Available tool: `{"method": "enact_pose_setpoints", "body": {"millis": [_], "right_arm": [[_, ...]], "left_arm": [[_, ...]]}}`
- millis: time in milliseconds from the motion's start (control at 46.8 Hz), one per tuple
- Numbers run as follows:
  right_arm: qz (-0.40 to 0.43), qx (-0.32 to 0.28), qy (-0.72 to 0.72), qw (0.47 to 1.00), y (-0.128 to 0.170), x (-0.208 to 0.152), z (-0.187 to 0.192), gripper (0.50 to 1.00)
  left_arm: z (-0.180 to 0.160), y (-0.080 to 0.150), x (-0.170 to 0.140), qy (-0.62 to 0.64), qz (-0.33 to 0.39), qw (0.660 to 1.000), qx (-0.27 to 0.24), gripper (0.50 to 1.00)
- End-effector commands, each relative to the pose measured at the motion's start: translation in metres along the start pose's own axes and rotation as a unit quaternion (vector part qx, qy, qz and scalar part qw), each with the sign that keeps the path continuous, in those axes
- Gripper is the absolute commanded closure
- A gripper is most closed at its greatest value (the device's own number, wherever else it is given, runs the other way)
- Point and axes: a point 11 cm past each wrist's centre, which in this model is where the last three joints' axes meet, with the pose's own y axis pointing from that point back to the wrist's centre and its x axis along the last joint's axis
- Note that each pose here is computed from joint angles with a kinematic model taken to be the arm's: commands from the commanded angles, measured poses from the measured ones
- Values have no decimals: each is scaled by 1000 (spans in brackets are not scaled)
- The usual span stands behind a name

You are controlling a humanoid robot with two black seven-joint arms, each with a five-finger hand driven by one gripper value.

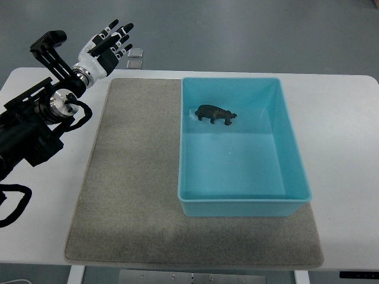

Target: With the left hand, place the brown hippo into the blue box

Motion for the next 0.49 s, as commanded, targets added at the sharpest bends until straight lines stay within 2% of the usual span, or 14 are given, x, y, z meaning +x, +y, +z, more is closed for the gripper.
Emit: {"method": "enact_pose_setpoints", "body": {"millis": [0, 470], "right_arm": [[0, 0, 0, 1000, 0, 0, 0, 564], [-32, 1, 6, 999, -2, -19, -2, 564]], "left_arm": [[2, -1, -1, -2, -1, 1000, -1, 506], [5, 0, 2, -1, 3, 1000, -4, 506]]}}
